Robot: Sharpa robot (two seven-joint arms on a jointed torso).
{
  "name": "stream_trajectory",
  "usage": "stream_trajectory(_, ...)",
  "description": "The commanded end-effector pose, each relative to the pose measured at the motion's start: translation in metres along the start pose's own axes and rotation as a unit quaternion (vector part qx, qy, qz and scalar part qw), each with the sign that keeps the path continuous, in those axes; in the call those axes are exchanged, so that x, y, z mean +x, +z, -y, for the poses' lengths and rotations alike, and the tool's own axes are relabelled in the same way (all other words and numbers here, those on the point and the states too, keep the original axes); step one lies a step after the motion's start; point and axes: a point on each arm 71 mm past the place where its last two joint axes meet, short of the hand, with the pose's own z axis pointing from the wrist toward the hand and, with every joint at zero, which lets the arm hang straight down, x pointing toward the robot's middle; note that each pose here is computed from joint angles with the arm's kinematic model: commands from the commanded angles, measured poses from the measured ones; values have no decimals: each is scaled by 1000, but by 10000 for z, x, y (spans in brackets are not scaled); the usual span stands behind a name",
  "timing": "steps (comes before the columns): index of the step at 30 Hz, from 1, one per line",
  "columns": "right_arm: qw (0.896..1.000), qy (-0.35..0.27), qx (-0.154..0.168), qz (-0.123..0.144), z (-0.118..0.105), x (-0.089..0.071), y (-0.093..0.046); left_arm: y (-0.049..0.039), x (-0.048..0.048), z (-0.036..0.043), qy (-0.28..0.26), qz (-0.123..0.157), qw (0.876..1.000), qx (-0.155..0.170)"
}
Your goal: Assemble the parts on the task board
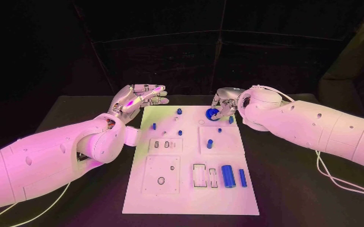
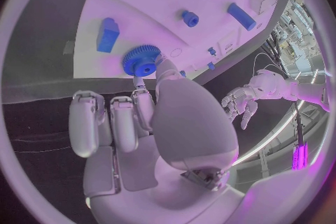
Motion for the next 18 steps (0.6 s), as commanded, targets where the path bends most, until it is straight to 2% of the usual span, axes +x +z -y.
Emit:
stream_trajectory(1,1000,-9,4,-1,20,-4,3,5,12,11,-2,-7,1000,3)
stream_trajectory(18,1000,-5,-5,-3,12,0,8,6,12,8,-2,-7,1000,2)
